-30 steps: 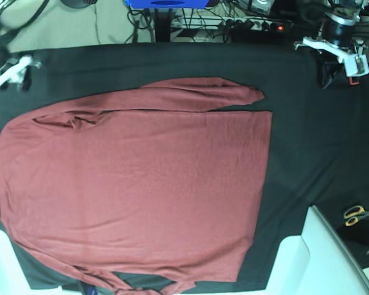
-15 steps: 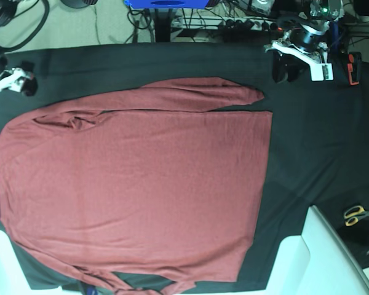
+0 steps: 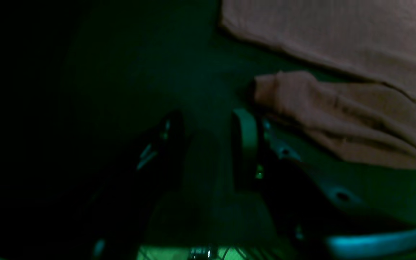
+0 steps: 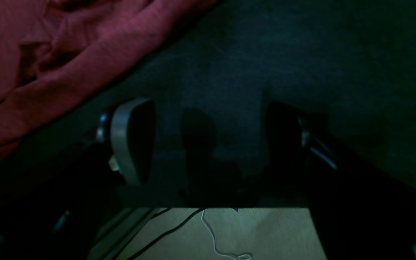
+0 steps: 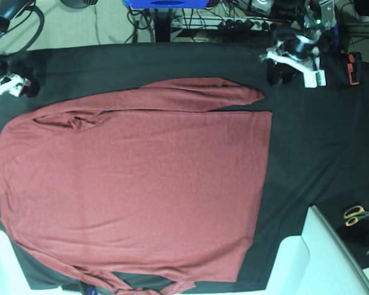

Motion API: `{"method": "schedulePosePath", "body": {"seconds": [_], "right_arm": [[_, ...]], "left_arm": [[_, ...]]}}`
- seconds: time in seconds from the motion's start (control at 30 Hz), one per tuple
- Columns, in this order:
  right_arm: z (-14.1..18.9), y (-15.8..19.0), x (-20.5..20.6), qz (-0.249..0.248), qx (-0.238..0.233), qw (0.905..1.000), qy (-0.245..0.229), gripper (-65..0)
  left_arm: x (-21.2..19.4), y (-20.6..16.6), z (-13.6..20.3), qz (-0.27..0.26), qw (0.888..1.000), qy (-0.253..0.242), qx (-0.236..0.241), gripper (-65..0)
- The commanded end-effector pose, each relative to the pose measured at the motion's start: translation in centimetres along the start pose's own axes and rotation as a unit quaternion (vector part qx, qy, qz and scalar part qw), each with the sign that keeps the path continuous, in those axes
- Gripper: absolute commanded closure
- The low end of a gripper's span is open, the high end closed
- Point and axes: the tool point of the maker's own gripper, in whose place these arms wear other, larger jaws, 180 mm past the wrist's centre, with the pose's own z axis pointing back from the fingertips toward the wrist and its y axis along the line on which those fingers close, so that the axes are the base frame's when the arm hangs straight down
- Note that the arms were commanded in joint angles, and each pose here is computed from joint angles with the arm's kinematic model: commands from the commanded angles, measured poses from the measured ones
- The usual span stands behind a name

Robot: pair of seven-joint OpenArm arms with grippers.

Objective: Fold the T-shirt properly
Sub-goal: 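Move the left gripper to the red shirt's sleeve and shoulder edge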

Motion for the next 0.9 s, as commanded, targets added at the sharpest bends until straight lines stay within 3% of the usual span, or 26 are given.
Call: {"method": "schedulePosePath", "body": {"seconds": [0.0, 0.27, 0.47, 0.67, 0.73, 0.87], "right_arm": [[0.4, -0.2, 1.5, 0.008, 0.0, 0.9998, -0.021, -44.9], [0.5, -0.3, 1.6, 0.009, -0.001, 0.9998, -0.02, -45.5], [0.6, -0.5, 1.1, 0.008, -0.003, 0.9998, -0.016, -45.5], [0.6, -0.4, 1.1, 0.009, -0.003, 0.9999, -0.014, -45.0], [0.6, -0.4, 1.1, 0.009, -0.003, 0.9999, -0.014, -45.0], [0.6, -0.4, 1.1, 0.009, -0.004, 0.9999, -0.013, -45.0]], "left_arm": [[0.6, -0.7, 0.0, 0.0, 1.0, -0.013, -0.012, -22.2], [0.7, -4.2, -0.8, 0.008, 0.999, -0.021, -0.047, -22.1], [3.0, -3.1, 1.6, -0.013, 0.998, -0.052, -0.03, -22.2], [2.7, -3.4, 2.0, -0.017, 0.998, -0.046, -0.034, -23.4], [2.5, -3.7, 1.8, -0.007, 0.999, -0.033, -0.042, -28.5], [2.4, -4.0, 1.2, 0.038, 0.996, -0.01, -0.08, -53.5]]}}
